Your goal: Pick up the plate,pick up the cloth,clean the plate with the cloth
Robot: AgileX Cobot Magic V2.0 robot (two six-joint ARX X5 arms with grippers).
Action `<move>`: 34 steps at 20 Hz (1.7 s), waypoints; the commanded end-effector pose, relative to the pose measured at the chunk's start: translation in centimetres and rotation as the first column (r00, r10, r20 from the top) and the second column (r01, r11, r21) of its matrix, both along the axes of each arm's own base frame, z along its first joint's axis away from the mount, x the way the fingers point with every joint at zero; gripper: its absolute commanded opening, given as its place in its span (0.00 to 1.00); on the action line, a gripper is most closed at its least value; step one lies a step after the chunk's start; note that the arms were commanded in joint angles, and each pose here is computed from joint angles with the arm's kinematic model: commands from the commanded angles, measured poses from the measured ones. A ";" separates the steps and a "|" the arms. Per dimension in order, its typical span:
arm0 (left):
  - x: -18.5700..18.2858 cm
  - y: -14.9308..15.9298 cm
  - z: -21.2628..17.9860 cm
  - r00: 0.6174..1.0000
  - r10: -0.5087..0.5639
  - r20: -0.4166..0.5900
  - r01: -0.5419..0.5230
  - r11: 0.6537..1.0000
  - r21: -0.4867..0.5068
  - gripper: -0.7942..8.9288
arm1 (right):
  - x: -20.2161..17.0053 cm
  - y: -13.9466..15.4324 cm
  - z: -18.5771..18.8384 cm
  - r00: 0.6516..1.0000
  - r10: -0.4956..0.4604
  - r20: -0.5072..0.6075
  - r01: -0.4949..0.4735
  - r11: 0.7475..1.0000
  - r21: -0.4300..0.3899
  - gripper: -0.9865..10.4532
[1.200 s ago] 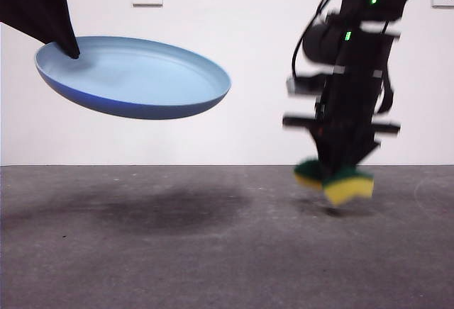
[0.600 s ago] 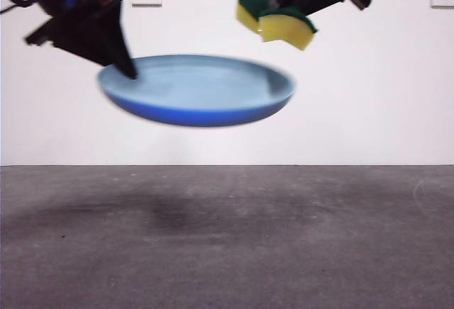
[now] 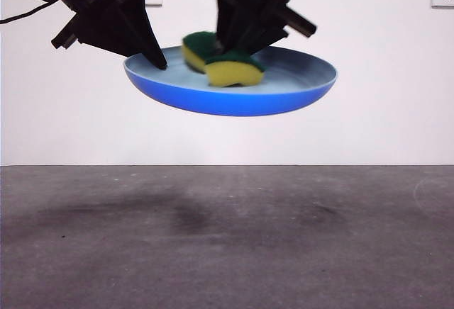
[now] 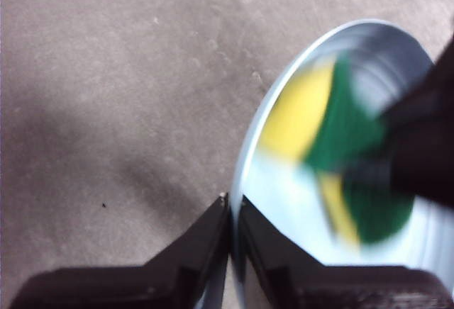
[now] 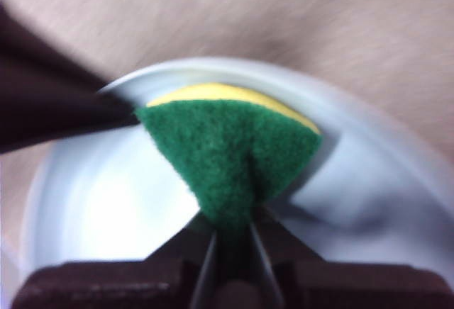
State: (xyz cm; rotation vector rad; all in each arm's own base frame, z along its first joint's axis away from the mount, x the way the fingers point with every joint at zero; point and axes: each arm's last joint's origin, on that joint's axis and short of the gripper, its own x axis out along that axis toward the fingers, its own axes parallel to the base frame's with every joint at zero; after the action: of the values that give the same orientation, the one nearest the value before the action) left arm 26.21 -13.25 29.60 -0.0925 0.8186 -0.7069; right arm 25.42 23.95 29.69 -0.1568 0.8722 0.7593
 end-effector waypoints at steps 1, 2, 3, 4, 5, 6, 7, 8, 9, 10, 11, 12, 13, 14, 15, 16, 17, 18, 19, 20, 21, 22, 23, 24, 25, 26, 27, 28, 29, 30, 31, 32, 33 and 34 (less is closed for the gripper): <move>0.1 -0.2 0.2 0.999 0.043 0.006 -0.043 0.999 -0.028 0.07 | -1.0 1.0 -1.0 0.996 0.056 -0.070 -0.057 0.998 -0.020 0.07; 0.2 -0.1 0.2 0.998 0.068 0.016 -0.068 0.998 -0.008 0.07 | -1.7 1.3 -1.2 0.993 0.073 -0.091 -0.077 0.996 -0.043 0.07; 0.2 -0.1 0.2 0.996 0.082 0.022 -0.082 0.997 0.003 0.07 | -2.1 1.4 -1.4 0.990 0.087 -0.109 -0.095 0.993 -0.071 0.07; 0.3 0.0 0.2 0.996 0.089 0.025 -0.089 0.996 0.006 0.07 | -2.6 1.2 -1.7 0.985 0.101 -0.138 -0.117 0.986 -0.116 0.07; 0.3 0.1 0.2 0.996 0.090 0.024 -0.090 0.996 0.006 0.07 | -2.8 0.8 -1.9 0.982 0.098 -0.161 -0.125 0.979 -0.163 0.07; 0.4 0.2 0.2 0.996 0.092 0.022 -0.092 0.996 0.004 0.07 | -3.0 0.4 -2.2 0.985 0.066 -0.161 -0.104 0.965 -0.242 0.07; 0.4 0.3 0.2 0.995 0.095 0.022 -0.095 0.995 0.004 0.07 | -3.0 -0.1 -2.4 0.990 0.026 -0.135 -0.069 0.944 -0.324 0.07; 0.4 0.3 0.1 0.995 0.094 0.020 -0.094 0.996 0.003 0.07 | -3.0 -0.5 -2.5 0.997 -0.024 -0.077 -0.010 0.908 -0.420 0.07; 0.4 0.3 0.1 0.996 0.092 0.017 -0.092 0.996 0.003 0.07 | -2.8 -0.9 -2.4 0.998 -0.070 -0.004 0.059 0.870 -0.490 0.07; 0.4 0.3 0.1 0.996 0.091 0.012 -0.091 0.996 0.005 0.07 | -2.4 -1.3 -2.3 0.991 -0.112 0.072 0.133 0.833 -0.536 0.07; 0.3 0.3 0.0 0.996 0.089 0.007 -0.089 0.996 0.009 0.07 | -1.9 -1.8 -2.1 0.979 -0.149 0.139 0.202 0.805 -0.557 0.07; 0.3 0.4 0.0 0.996 0.088 0.002 -0.088 0.996 0.011 0.07 | -1.5 -1.9 -2.0 0.969 -0.170 0.179 0.242 0.798 -0.552 0.07; 0.3 0.3 0.0 0.997 0.080 -0.004 -0.080 0.997 0.007 0.07 | -1.0 -2.0 -1.8 0.959 -0.190 0.209 0.274 0.803 -0.529 0.07; 0.2 0.3 0.0 0.998 0.063 -0.011 -0.063 0.998 -0.001 0.07 | -0.5 -2.0 -1.7 0.951 -0.205 0.233 0.297 0.816 -0.495 0.07; 0.2 0.3 0.0 0.999 0.043 -0.015 -0.043 0.999 -0.010 0.07 | -0.2 -1.8 -1.5 0.943 -0.218 0.250 0.313 0.831 -0.459 0.07; 0.1 0.2 0.0 1.000 0.015 -0.016 -0.016 1.000 -0.021 0.07 | 0.2 -1.7 -1.3 0.938 -0.230 0.261 0.323 0.855 -0.407 0.07; 0.1 0.2 0.0 1.000 -0.004 -0.020 0.003 0.999 -0.033 0.07 | 0.5 -1.5 -1.1 0.936 -0.235 0.263 0.322 0.873 -0.365 0.07; 0.0 0.1 0.0 1.000 -0.017 -0.025 0.016 0.999 -0.044 0.07 | 0.8 -1.1 -0.8 0.938 -0.231 0.259 0.304 0.906 -0.295 0.07; 0.0 0.1 0.0 0.999 -0.025 -0.028 0.024 0.998 -0.052 0.07 | 1.0 -0.9 -0.6 0.942 -0.220 0.252 0.283 0.926 -0.250 0.07; 0.0 0.1 0.0 0.999 -0.032 -0.029 0.031 0.998 -0.057 0.07 | 1.3 -0.3 -0.2 0.960 -0.172 0.223 0.206 0.969 -0.137 0.07; 0.0 0.0 0.1 0.999 -0.043 -0.032 0.041 0.997 -0.067 0.07 | 1.3 0.2 0.1 0.975 -0.110 0.191 0.121 0.991 -0.051 0.07; 0.0 0.0 0.1 0.998 -0.054 -0.033 0.052 0.996 -0.078 0.07 | 1.3 0.6 0.3 0.986 -0.043 0.159 0.040 0.999 0.019 0.07; 0.0 0.0 0.1 0.998 -0.061 -0.032 0.058 0.995 -0.085 0.07 | 1.1 0.8 0.3 0.992 0.013 0.128 -0.022 0.998 0.063 0.07; 0.0 0.0 0.2 0.998 -0.062 -0.031 0.059 0.994 -0.088 0.07 | 0.8 1.1 0.3 0.994 0.056 0.099 -0.064 0.994 0.083 0.07; 0.1 0.2 0.2 0.998 -0.052 -0.032 0.049 0.995 -0.090 0.07 | 0.4 1.1 0.0 0.995 0.067 0.073 -0.071 0.996 0.061 0.07; 0.3 0.5 0.2 0.999 -0.040 -0.028 0.038 0.995 -0.091 0.07 | 0.1 1.1 -0.3 0.996 0.073 0.041 -0.075 0.997 0.034 0.07; 0.4 0.7 0.2 0.999 -0.031 -0.024 0.029 0.995 -0.093 0.07 | -0.2 0.8 -0.6 0.997 0.075 0.001 -0.075 0.997 0.001 0.07; 0.5 0.9 0.3 1.000 -0.023 -0.018 0.022 0.995 -0.096 0.07 | -0.5 0.5 -1.0 0.996 0.075 -0.044 -0.076 0.996 -0.038 0.07; 0.7 1.2 0.3 1.000 -0.013 -0.015 0.011 0.995 -0.100 0.07 | -0.9 0.2 -1.3 0.993 0.077 -0.088 -0.084 0.993 -0.080 0.07; 0.8 1.4 0.3 1.000 -0.001 -0.015 -0.001 0.995 -0.103 0.07 | -1.2 -0.2 -1.7 0.989 0.081 -0.126 -0.097 0.987 -0.126 0.07; 1.0 1.7 0.3 1.000 0.010 -0.015 -0.012 0.995 -0.103 0.07 | -1.5 -0.6 -1.9 0.983 0.084 -0.161 -0.111 0.979 -0.171 0.07; 1.0 2.0 0.3 1.000 0.017 -0.015 -0.019 0.994 -0.104 0.07 | -1.8 -1.0 -2.2 0.980 0.070 -0.186 -0.111 0.969 -0.222 0.07; 1.1 2.0 0.4 1.000 0.015 -0.016 -0.017 0.994 -0.109 0.07 | -1.9 -1.4 -2.4 0.982 0.033 -0.185 -0.086 0.953 -0.290 0.07; 1.1 2.1 0.4 1.000 0.008 -0.018 -0.010 0.993 -0.119 0.07 | -2.0 -1.8 -2.5 0.988 -0.011 -0.153 -0.046 0.929 -0.367 0.07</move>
State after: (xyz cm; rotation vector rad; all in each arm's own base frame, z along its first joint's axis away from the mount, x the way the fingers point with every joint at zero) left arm 27.29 -11.13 29.68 -0.1872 0.8128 -0.7162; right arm 23.37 22.50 28.03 -0.4032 1.1267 0.6654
